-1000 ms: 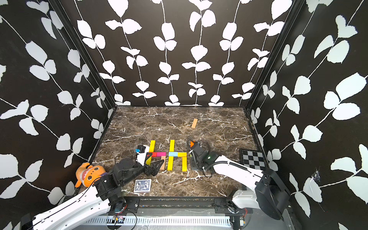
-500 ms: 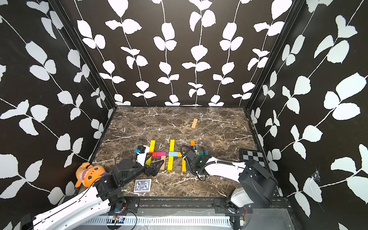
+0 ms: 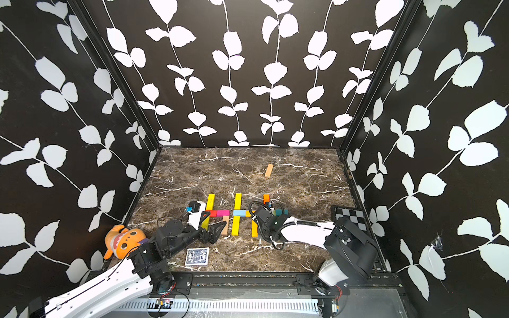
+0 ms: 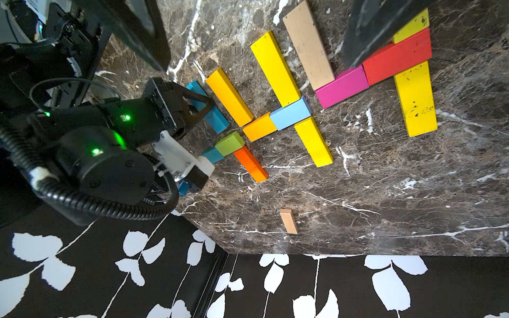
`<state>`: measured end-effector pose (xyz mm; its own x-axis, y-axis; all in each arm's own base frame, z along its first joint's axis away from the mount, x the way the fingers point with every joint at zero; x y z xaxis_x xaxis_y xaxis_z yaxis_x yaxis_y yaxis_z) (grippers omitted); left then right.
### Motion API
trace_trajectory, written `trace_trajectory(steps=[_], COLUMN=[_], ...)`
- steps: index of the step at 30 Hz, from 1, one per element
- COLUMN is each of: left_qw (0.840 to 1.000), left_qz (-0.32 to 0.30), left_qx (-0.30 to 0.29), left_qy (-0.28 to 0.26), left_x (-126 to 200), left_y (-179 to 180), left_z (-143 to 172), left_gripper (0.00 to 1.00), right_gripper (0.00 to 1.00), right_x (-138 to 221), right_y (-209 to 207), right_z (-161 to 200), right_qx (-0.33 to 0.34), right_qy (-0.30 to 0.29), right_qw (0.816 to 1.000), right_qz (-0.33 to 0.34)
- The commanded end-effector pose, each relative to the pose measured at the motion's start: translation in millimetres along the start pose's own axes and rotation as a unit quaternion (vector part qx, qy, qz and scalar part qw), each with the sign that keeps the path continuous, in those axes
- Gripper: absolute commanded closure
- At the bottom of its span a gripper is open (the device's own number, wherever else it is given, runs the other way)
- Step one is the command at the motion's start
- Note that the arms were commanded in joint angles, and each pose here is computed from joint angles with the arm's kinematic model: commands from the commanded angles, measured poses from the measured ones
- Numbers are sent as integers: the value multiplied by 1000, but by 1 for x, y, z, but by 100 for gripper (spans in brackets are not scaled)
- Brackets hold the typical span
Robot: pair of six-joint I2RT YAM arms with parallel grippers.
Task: Assemble the letter h with building blocks
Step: Assemble the building block at the center of the board.
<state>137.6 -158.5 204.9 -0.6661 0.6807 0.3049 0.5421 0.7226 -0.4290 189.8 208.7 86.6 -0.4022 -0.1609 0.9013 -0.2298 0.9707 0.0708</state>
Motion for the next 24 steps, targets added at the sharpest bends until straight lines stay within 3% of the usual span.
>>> trace_trajectory(steps=[1,24], left_qw=[1000,1000], left_qz=[-2,-6], left_qx=[-1,-2], left_qy=[-5,-2], left_x=[0,-1], left_y=[3,5], left_z=[2,5], left_gripper=[1,1], right_gripper=[75,74], right_x=[-2,-10], right_y=[-4,-3], right_z=[-4,-11], right_qx=[-17,-26], right_qy=[-5,2], right_qw=[1000,1000], right_qz=[14,8])
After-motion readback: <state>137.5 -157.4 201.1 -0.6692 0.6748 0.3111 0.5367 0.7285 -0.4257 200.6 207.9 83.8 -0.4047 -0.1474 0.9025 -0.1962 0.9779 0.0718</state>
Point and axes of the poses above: each gripper's point midway between its finger pads, its own x axis back along the fingers, its own y axis along the line the jaws close on, z = x × y, the point moved 7 cm from there along x, back along the fingers, and after that the axes turned 9 degrees about x, right-handed, at the moved point
